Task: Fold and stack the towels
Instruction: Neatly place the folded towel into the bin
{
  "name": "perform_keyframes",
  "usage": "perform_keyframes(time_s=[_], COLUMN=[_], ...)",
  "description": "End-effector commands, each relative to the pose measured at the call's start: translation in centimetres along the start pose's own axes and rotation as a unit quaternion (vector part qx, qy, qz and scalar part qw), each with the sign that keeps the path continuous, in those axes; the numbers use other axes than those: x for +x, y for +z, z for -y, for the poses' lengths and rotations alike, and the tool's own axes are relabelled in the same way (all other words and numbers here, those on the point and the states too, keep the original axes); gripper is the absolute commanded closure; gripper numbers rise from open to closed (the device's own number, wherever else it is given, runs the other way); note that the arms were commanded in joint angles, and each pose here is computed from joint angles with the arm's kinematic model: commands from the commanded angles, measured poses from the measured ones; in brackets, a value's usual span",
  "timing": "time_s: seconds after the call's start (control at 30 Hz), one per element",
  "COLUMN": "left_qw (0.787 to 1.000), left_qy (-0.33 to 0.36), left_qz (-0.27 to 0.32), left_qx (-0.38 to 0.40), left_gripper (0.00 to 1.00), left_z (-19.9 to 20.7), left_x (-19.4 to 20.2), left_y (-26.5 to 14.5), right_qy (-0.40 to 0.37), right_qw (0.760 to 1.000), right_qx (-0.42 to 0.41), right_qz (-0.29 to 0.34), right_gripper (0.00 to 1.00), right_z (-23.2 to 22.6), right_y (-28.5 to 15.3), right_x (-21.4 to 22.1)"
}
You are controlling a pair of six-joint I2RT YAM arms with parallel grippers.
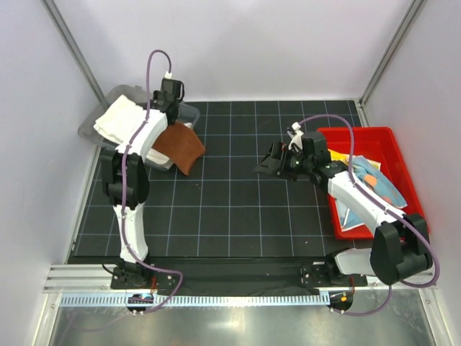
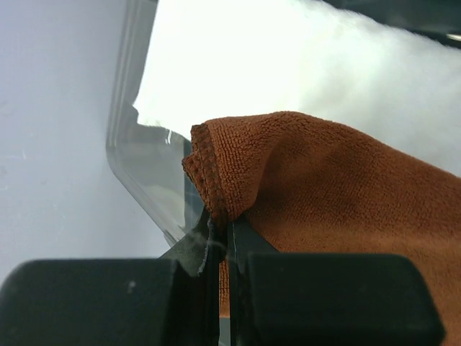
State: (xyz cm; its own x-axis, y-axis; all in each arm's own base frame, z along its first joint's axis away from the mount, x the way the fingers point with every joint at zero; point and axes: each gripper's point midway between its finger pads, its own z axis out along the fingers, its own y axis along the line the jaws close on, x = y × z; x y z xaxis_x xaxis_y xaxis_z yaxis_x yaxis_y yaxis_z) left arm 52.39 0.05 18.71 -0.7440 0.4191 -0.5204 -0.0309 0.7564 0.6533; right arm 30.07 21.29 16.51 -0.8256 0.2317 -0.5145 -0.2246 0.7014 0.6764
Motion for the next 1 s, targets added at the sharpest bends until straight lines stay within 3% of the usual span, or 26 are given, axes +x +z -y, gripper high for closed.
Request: perform_keyframes(time_s=[0.0,0.13,0.27,0.33,0.6,0.67,0.7,0.73,0.83,0.87,0.93,0.97], left_qw=[0.996,0.991,0.989,0.991,0.989,0.990,0.987,0.986,0.973,0.966,0.968,0.974], left_qy=[-0.031,-0.064,-0.048,-0.019,-0.032,-0.041,-0.050,-0.053,-0.109,-0.146,-0.162,-0.157], left_qz=[0.052,0.101,0.104,0.091,0.105,0.085,0.086,0.073,0.096,0.102,0.127,0.122], left_qx=[-0.065,-0.065,-0.092,-0.099,-0.096,-0.107,-0.122,-0.143,-0.179,-0.186,-0.141,-0.112], left_gripper=[1.00,1.00,1.00,1.00,1.00,0.97,0.92,0.72,0.29,0.25,0.18,0.16], left_z=[-4.5,-6.9,-8.2,-7.6,-8.2,-8.4,-9.3,-9.7,-12.1,-13.4,-10.9,-9.2], left_x=[-3.3,-5.3,-6.6,-6.2,-5.3,-3.6,-4.0,-3.5,-5.5,-6.2,-8.9,-9.1], left_y=[1.7,4.2,7.1,9.2,14.6,16.8,16.8,16.9,14.7,12.8,9.2,7.8], right_qy=[-0.015,-0.010,-0.006,-0.003,0.014,0.016,0.015,0.013,0.001,-0.007,-0.009,0.002], right_qw=[1.000,1.000,1.000,0.999,0.998,0.998,0.998,0.998,0.996,0.995,0.988,0.974], right_qx=[-0.017,-0.013,-0.010,-0.003,0.017,0.031,0.034,0.048,0.092,0.094,0.132,0.202], right_qz=[0.000,-0.008,-0.026,-0.033,-0.059,-0.059,-0.055,-0.047,-0.005,0.026,0.074,0.107], right_gripper=[0.00,0.00,0.00,0.00,0.00,0.00,0.00,0.00,0.00,0.00,0.00,0.00], right_z=[-0.1,0.3,0.7,1.1,2.3,2.9,2.9,3.3,3.4,2.1,2.2,4.3], right_y=[0.1,0.5,1.2,1.4,1.9,2.1,2.2,2.2,1.4,0.6,-0.7,-1.9], right_x=[-0.3,-0.4,-0.2,-0.2,-0.1,-0.1,-0.5,-0.9,-3.9,-6.3,-9.2,-10.6])
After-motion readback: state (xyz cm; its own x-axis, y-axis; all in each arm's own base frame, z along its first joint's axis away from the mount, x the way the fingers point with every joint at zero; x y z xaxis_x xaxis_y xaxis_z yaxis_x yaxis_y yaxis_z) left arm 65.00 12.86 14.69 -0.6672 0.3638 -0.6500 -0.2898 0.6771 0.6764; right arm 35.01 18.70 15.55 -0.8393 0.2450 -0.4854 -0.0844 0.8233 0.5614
